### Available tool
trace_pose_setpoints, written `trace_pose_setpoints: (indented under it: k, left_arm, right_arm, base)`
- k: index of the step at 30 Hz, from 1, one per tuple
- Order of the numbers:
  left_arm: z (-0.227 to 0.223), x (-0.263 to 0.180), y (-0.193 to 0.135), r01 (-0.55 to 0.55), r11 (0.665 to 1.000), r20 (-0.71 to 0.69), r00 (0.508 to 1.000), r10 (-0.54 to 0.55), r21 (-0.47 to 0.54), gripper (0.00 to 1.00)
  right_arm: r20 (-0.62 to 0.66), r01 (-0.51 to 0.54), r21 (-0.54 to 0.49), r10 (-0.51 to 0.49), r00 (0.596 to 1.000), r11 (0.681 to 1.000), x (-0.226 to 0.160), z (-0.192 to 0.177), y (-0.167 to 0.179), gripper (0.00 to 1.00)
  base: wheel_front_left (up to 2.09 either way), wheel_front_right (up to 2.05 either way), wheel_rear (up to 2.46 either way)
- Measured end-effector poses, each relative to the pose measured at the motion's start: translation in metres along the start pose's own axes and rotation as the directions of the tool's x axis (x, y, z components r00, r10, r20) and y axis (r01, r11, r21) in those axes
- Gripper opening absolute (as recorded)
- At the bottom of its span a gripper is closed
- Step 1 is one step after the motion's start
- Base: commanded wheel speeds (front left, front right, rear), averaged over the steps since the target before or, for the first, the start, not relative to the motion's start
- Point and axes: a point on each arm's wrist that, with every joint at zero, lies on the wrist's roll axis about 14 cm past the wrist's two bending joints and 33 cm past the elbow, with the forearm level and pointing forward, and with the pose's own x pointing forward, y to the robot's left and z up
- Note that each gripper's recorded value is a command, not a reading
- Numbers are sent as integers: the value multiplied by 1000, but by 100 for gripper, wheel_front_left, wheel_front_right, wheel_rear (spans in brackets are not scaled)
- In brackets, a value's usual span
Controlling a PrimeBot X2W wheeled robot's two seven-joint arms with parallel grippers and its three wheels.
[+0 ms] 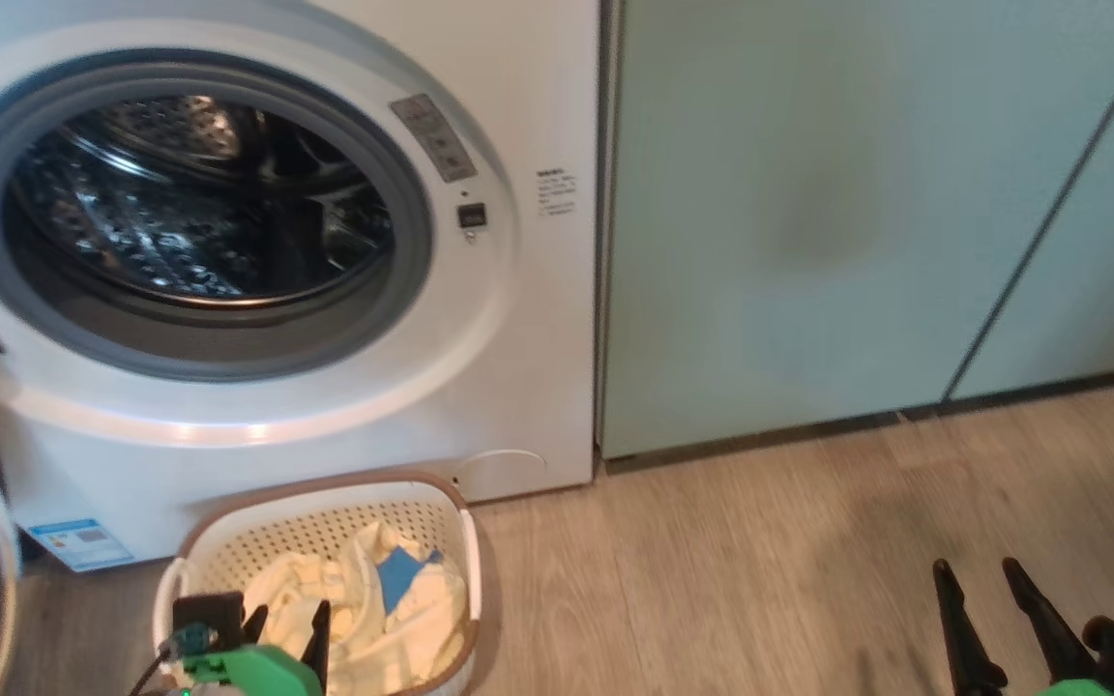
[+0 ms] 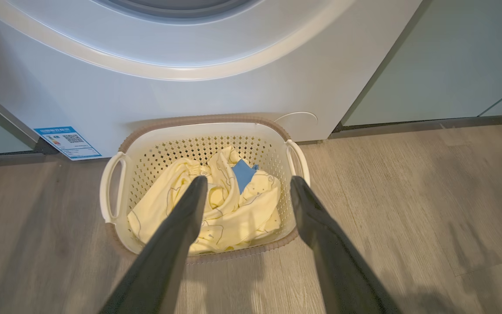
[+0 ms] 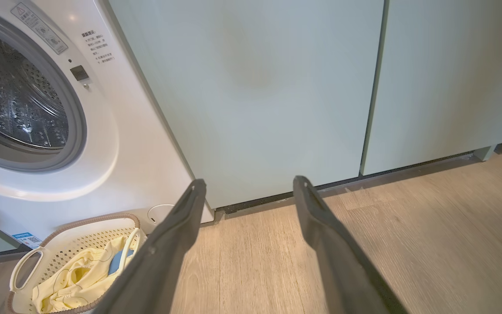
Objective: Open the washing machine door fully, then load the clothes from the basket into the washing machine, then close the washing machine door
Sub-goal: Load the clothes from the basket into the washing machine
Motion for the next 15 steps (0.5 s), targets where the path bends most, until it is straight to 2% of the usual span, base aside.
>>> trace_pose_setpoints:
  k: [7,15]
  left_arm:
    - [-17,28,-13,30,999,-102,994,-33,-29,100]
    - [-50,51,-7,24,999,-250,968,-33,-36,100]
  right_arm:
    - [-15,30,-9,-30,999,1000,6,1,-7,100]
    - [-42,71,-25,-72,997,997,17,-1,-17,100]
  base:
    - [0,0,0]
    - [0,0,0]
